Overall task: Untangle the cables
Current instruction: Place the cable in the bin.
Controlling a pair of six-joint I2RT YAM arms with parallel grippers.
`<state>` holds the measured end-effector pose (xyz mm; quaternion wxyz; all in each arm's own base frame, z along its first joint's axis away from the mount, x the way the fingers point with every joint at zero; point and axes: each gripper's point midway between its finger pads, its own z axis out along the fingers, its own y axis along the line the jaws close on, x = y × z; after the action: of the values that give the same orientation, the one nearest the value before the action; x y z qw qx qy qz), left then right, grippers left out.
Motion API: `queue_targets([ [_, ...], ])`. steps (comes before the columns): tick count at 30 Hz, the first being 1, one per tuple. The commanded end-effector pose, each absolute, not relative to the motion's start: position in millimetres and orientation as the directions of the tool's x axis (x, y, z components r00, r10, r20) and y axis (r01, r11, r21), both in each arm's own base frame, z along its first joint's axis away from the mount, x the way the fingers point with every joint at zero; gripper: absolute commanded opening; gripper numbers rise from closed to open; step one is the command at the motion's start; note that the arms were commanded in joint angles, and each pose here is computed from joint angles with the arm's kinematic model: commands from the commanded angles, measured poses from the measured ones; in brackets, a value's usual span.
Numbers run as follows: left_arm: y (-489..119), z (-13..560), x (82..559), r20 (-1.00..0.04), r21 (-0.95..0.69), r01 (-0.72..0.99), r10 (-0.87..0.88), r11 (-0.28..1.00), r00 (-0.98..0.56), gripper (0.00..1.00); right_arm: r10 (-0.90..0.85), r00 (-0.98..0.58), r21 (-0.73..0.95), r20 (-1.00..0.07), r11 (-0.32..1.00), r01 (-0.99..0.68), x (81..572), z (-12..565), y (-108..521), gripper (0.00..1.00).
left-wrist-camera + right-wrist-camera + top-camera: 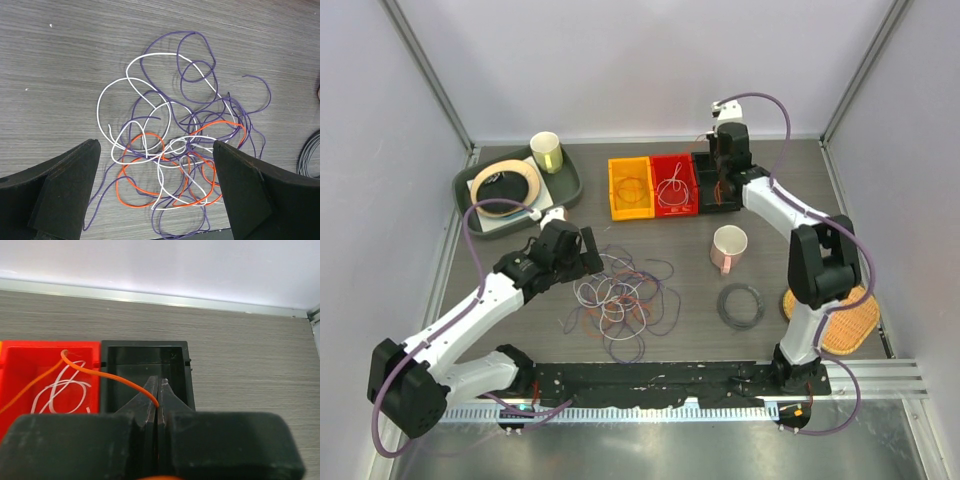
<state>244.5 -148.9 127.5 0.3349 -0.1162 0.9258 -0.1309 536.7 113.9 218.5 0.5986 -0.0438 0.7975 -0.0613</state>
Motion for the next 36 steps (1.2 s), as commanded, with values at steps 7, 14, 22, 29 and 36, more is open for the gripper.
queue_targets([
  [7, -151.5, 129.2, 253.4, -0.616, -0.317, -0.103, -0.287, 0.943, -0.734, 1.00, -0.067, -0.255, -0.095, -0.965, 0.990, 0.101, 575.8, 215.8, 81.9, 0.01],
  [14, -153.1, 126.9, 253.1, -0.609, -0.316, -0.095, -0.279, 0.944, -0.742, 1.00, -0.057, -0.257, -0.089, -0.965, 0.989, 0.114, 565.1, 209.2, 52.7, 0.01],
  [22, -155.4, 125.9, 252.6, -0.602, -0.319, -0.089, -0.275, 0.943, -0.750, 1.00, -0.121, -0.334, -0.180, -0.935, 0.972, 0.152, 563.8, 203.7, 32.0, 0.01],
  [29, -156.9, 122.3, 252.2, -0.594, -0.316, -0.087, -0.268, 0.945, -0.759, 1.00, -0.283, -0.452, -0.355, -0.846, 0.932, 0.081, 562.1, 183.2, 29.9, 0.01],
  [36, -158.6, 118.0, 253.3, -0.582, -0.307, -0.087, -0.259, 0.948, -0.771, 1.00, -0.442, -0.498, -0.529, -0.747, 0.848, 0.041, 566.2, 177.7, 41.0, 0.01],
])
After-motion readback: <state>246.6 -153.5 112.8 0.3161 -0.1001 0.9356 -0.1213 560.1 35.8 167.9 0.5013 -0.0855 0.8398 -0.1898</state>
